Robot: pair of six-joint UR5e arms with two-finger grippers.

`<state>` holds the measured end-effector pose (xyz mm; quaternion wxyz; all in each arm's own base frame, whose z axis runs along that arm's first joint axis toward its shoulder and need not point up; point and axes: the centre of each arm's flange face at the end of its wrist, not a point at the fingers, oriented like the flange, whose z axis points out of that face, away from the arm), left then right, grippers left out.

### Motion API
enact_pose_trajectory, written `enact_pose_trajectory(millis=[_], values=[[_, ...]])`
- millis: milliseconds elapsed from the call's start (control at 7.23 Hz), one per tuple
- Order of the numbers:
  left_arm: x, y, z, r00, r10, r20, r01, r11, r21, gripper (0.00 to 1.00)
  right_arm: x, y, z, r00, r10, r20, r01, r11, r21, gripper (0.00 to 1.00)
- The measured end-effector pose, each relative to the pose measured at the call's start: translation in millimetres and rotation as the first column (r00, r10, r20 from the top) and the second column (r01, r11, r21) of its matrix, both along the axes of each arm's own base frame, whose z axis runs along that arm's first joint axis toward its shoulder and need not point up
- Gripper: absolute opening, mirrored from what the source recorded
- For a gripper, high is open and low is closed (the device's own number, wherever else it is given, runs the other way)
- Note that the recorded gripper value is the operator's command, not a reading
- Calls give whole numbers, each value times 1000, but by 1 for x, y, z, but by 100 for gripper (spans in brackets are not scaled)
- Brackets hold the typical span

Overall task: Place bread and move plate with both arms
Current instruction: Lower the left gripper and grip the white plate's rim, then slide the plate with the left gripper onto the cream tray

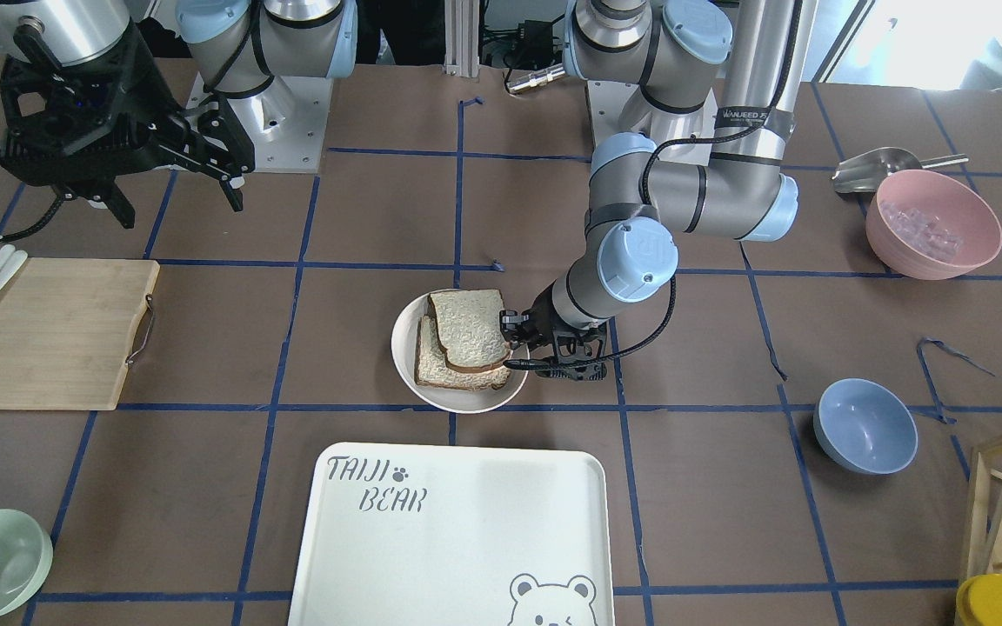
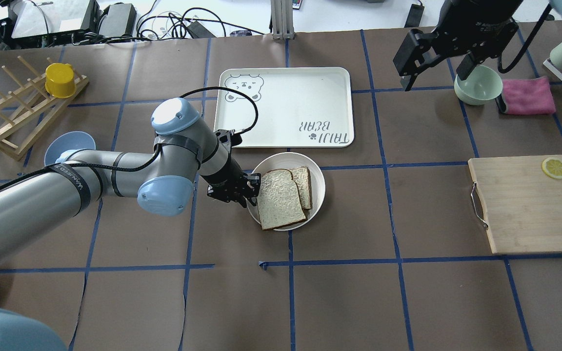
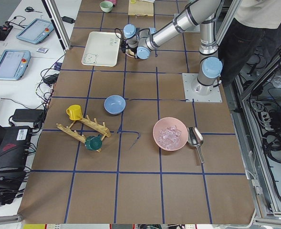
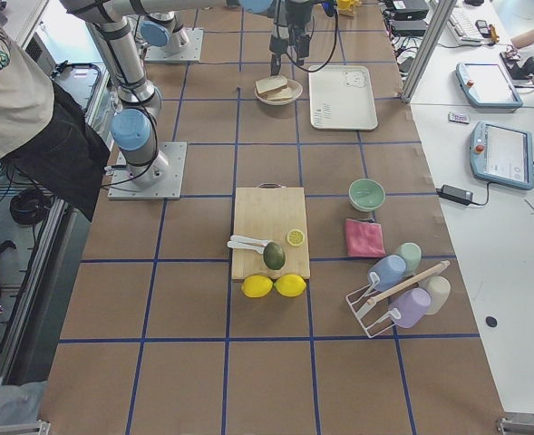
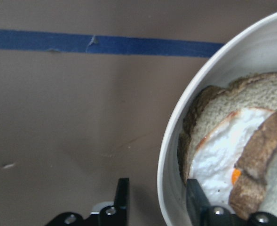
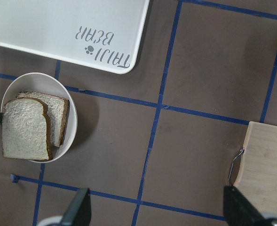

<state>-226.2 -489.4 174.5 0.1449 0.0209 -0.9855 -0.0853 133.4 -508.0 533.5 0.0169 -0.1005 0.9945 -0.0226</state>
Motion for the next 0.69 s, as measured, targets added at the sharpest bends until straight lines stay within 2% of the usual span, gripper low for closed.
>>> enact_pose_trajectory(millis=[692], values=[[8, -7, 8, 1000, 19, -16, -20, 1000, -18, 0, 0, -1, 1, 1000, -2, 3, 2, 1000, -9, 100]])
